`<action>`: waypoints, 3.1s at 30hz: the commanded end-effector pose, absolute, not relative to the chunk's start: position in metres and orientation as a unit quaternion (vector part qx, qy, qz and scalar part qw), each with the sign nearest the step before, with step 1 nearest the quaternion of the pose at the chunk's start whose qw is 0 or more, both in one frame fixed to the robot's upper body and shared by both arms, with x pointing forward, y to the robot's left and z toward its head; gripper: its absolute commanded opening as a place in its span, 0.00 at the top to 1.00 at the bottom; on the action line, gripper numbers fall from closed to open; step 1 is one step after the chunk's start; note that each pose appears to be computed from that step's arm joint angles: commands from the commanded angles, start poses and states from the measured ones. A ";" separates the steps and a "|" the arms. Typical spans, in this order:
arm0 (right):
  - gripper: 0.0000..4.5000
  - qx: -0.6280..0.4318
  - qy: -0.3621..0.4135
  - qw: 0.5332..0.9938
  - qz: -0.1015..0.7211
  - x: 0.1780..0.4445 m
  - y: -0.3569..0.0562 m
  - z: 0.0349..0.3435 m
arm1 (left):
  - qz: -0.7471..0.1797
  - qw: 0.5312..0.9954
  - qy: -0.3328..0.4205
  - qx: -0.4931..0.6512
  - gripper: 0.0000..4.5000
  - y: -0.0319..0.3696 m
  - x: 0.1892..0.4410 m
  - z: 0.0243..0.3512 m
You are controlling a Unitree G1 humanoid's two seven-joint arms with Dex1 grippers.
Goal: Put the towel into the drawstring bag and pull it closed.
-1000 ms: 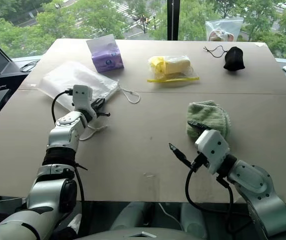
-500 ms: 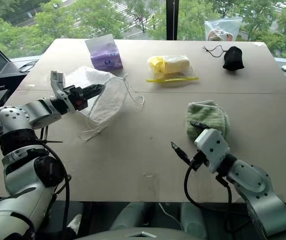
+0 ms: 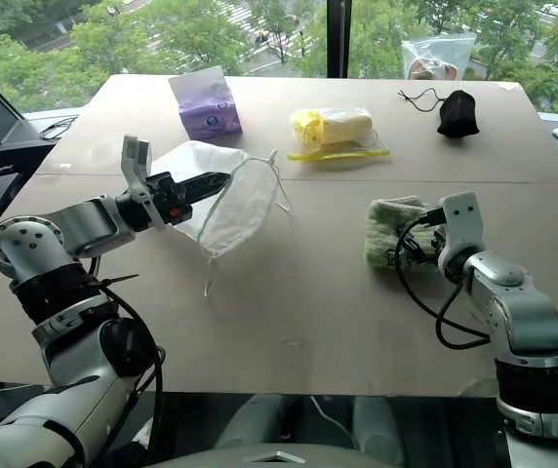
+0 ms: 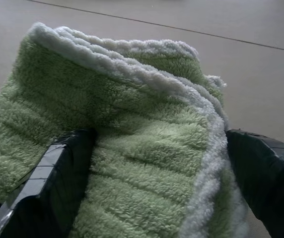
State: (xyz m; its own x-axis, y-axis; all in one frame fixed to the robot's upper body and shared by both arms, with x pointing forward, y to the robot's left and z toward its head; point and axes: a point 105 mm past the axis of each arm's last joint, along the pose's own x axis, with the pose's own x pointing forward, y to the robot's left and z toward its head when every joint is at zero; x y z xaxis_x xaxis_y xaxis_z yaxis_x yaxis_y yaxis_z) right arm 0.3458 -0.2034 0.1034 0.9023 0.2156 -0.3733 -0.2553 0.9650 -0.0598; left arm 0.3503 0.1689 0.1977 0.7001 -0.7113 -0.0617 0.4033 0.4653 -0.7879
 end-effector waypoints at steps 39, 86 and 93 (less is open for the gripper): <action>0.97 0.259 0.032 0.847 0.462 0.318 -0.037 0.159 | -0.384 0.813 0.221 -0.378 1.00 0.130 0.339 0.189; 0.98 0.053 0.064 0.908 0.411 0.280 -0.081 0.120 | -0.299 0.903 0.091 0.294 0.36 0.110 0.379 0.137; 0.98 0.052 0.060 0.910 0.407 0.282 -0.083 0.123 | -0.302 0.907 0.093 0.279 0.57 0.112 0.388 0.127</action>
